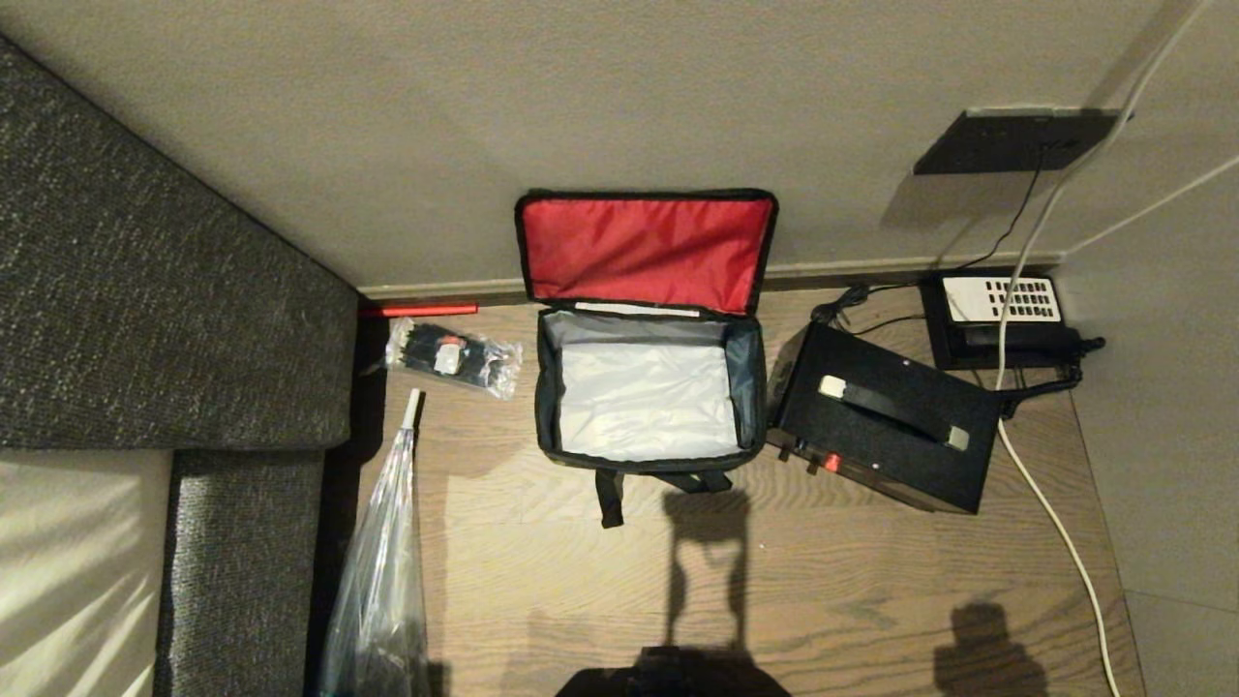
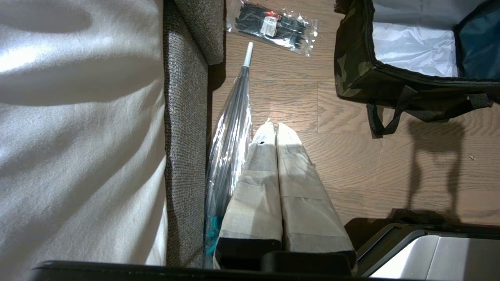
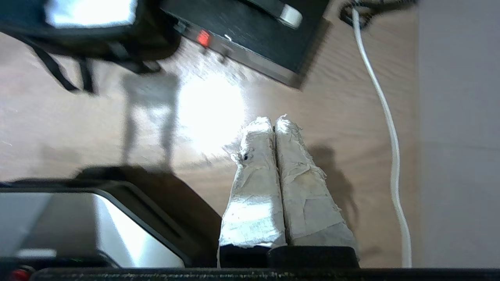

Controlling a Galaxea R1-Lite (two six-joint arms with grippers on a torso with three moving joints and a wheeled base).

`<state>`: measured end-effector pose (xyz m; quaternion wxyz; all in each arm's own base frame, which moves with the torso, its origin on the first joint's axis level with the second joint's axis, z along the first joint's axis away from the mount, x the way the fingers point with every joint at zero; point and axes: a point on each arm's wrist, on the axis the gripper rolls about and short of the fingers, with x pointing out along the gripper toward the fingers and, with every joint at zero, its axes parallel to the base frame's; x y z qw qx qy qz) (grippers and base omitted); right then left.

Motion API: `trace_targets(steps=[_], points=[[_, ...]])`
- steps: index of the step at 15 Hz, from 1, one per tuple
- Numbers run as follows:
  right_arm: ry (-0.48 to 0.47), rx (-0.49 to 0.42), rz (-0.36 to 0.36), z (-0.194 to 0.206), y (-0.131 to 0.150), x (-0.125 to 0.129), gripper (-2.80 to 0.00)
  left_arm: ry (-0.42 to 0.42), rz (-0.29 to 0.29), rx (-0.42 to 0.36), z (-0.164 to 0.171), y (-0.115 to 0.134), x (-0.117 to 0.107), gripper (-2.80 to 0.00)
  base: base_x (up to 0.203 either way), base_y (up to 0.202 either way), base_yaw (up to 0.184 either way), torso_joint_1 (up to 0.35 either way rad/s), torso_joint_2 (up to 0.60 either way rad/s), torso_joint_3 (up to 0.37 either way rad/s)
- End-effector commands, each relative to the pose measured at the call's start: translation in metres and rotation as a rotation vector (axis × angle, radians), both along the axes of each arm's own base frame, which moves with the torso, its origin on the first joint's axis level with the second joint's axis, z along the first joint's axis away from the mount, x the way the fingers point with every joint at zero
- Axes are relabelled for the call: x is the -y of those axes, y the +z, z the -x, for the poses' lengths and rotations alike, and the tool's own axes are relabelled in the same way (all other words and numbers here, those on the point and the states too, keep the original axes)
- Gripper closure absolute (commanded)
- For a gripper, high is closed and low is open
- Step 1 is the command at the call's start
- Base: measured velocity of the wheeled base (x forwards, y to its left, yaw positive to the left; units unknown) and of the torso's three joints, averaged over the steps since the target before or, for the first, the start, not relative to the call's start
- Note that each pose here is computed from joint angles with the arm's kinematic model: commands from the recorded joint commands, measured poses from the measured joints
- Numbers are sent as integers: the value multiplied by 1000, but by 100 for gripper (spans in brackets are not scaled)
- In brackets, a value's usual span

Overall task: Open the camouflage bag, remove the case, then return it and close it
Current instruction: Grip the handle again

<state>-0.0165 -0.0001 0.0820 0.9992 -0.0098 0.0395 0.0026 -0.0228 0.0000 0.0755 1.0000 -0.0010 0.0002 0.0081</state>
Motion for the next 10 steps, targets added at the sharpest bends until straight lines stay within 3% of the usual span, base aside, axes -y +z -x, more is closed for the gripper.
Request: trace_targets(steps=[1,10], points=[[3,81,-12,6,-7,0,0,1,1,-1,0,0,0,0,0,0,0,0,0,0],[1,84,-15,6,-6,0,0,1,1,-1,0,0,0,0,0,0,0,0,0,0]])
